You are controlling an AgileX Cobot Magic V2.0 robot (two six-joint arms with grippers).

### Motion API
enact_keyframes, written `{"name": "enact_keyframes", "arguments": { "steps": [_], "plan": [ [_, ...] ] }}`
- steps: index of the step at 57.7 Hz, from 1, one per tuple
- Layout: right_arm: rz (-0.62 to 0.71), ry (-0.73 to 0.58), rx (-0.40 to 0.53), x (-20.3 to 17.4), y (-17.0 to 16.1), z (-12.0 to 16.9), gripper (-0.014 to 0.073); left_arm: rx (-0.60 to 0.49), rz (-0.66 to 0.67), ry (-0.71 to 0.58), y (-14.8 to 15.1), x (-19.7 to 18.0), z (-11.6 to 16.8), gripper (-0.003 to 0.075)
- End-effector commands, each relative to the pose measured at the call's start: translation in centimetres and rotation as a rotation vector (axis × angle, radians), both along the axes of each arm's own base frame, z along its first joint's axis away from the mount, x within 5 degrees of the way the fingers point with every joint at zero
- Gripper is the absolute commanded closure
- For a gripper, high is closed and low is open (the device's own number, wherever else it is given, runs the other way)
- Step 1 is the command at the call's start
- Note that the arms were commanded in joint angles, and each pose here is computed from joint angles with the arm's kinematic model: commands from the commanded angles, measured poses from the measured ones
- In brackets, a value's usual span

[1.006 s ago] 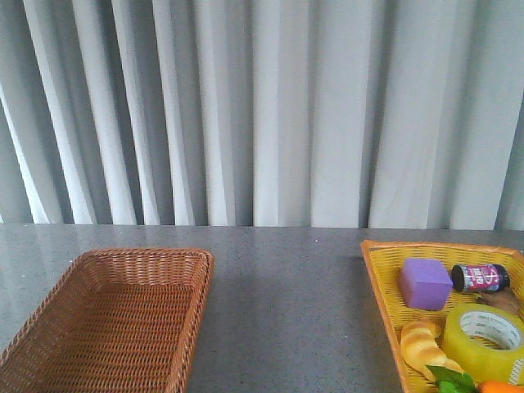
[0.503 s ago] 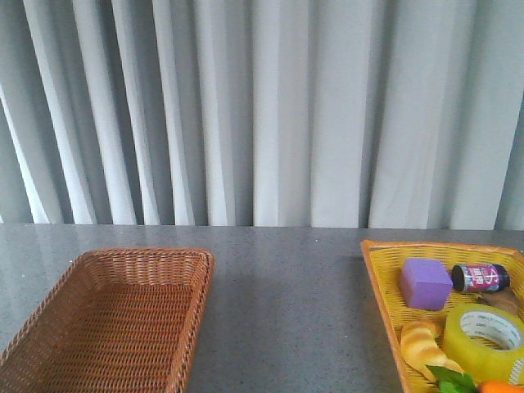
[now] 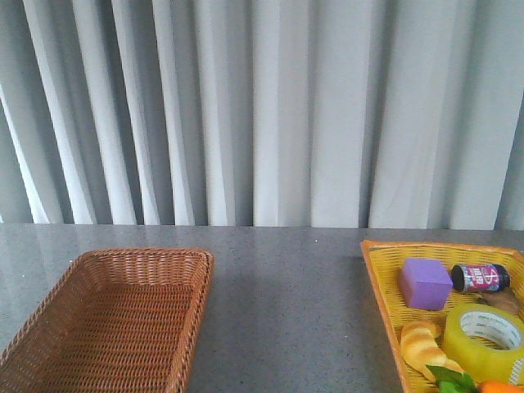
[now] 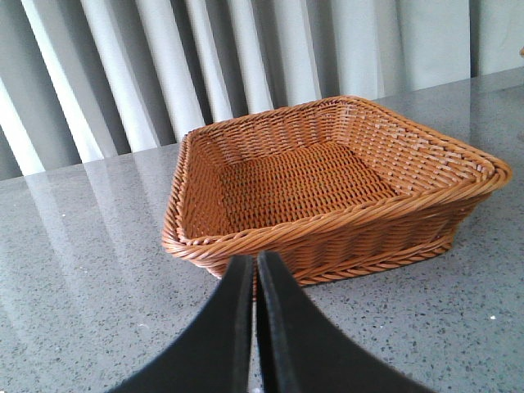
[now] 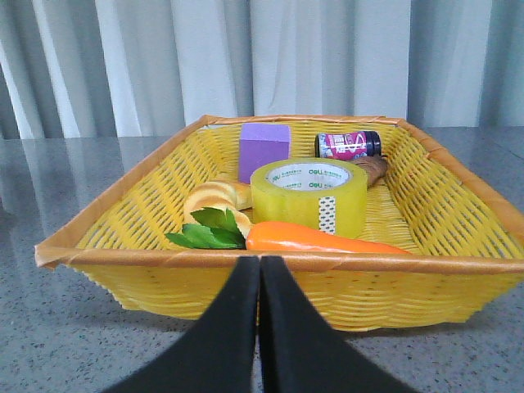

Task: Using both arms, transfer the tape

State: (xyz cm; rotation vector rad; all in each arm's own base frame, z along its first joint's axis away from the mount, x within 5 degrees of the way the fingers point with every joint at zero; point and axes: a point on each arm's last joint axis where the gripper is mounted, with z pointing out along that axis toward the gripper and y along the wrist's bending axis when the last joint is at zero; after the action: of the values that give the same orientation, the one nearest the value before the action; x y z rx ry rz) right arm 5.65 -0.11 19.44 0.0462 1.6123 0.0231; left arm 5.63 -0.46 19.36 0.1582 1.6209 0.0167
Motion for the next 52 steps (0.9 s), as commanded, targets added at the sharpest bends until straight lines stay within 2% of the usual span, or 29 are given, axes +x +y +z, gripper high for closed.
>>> {"name": "enact_keyframes", "arguments": {
  "steps": [1, 9, 15, 18, 22, 24, 30, 35, 39, 43, 49, 52],
  "plan": [
    [0.006, -0.077, -0.002, 0.0, 0.1, 0.6, 0.0602, -0.005, -0.002, -0.089, 0.0, -0.1, 0.9, 0.0725],
    [0.008, -0.101, 0.01, -0.1, 0.1, 0.8, 0.0602, -0.005, -0.002, -0.089, 0.0, -0.1, 0.9, 0.0725],
    [0.014, -0.185, 0.072, -0.1, 0.1, 1.6, 0.0602, -0.006, -0.003, -0.096, 0.0, -0.1, 1.0, 0.0725],
    [0.016, -0.248, 0.091, -0.2, 0.1, 2.2, 0.0602, -0.055, -0.006, -0.139, 0.0, -0.2, 1.4, 0.0725],
    [0.021, -0.371, 0.073, -0.6, 0.1, 3.8, 0.0602, -0.203, -0.015, -0.238, 0.0, -0.3, 2.5, 0.0725],
    [0.024, -0.419, 0.059, -0.9, 0.1, 4.8, 0.0602, -0.232, -0.018, -0.291, 0.1, -0.5, 3.1, 0.0725],
    [0.027, -0.486, 0.025, -1.4, 0.2, 8.4, 0.0602, -0.247, -0.026, -0.449, 0.2, -1.0, 5.6, 0.0725],
    [0.025, -0.503, 0.002, -1.4, 0.2, 12.3, 0.0602, -0.228, -0.027, -0.498, 0.2, -1.3, 9.1, 0.0725],
    [0.018, -0.465, -0.032, -0.7, 0.2, 15.8, 0.0602, -0.211, -0.024, -0.502, 0.1, -0.6, 12.1, 0.0725],
    [0.004, -0.357, -0.041, 0.7, 0.1, 18.9, 0.0602, -0.207, -0.022, -0.446, -0.1, 1.2, 15.5, 0.0725],
    [-0.028, -0.074, -0.059, 4.6, -0.3, 21.6, 0.0602, -0.179, -0.017, -0.195, -0.6, 5.3, 19.6, 0.0725],
    [-0.039, 0.027, -0.068, 6.6, -0.4, 22.5, 0.0602, -0.16, -0.01, -0.029, -0.9, 7.7, 20.1, 0.0725]
  ]
}}
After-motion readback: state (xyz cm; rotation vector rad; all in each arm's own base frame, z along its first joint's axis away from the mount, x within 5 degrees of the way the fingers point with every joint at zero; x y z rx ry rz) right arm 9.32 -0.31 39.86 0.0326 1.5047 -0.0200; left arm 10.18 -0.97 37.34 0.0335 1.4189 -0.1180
